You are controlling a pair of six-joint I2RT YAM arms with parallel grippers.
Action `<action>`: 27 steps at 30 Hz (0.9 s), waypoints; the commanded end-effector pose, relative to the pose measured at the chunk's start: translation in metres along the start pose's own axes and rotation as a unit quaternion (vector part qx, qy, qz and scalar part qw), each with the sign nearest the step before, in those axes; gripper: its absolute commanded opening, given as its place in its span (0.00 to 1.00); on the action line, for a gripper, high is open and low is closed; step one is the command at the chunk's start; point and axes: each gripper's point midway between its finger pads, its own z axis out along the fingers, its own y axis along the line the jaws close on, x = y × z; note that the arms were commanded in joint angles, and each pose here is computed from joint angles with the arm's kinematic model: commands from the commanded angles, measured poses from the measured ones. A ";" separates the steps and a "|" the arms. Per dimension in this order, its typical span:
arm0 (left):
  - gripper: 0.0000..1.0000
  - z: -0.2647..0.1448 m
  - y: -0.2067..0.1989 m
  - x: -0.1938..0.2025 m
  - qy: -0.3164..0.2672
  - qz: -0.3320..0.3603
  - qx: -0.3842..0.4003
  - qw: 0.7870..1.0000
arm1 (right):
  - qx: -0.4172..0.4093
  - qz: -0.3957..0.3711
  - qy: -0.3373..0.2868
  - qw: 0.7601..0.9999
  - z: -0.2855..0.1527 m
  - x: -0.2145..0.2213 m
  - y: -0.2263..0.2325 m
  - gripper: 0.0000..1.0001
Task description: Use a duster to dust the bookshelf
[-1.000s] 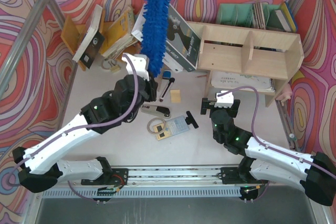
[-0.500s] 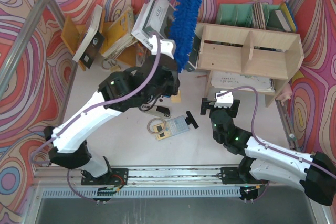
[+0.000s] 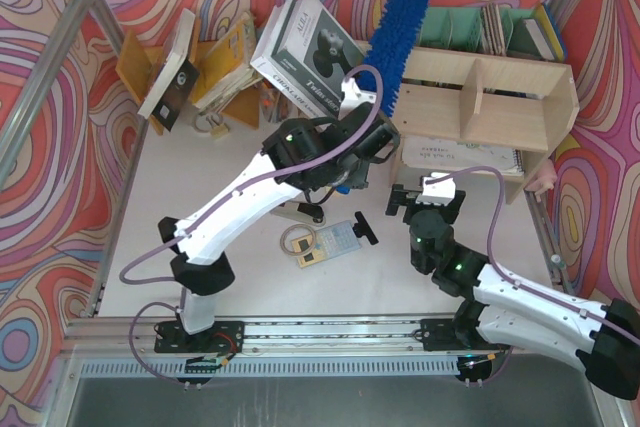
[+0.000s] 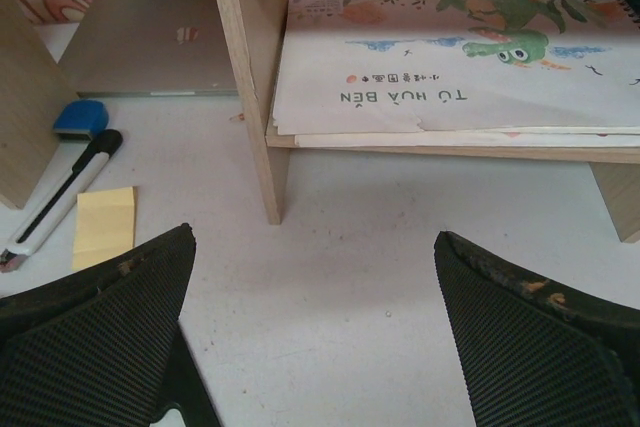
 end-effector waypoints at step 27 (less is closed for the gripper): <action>0.00 -0.007 -0.054 0.026 0.038 0.095 0.089 0.991 | 0.021 0.019 -0.006 1.000 0.000 -0.004 -0.009 0.91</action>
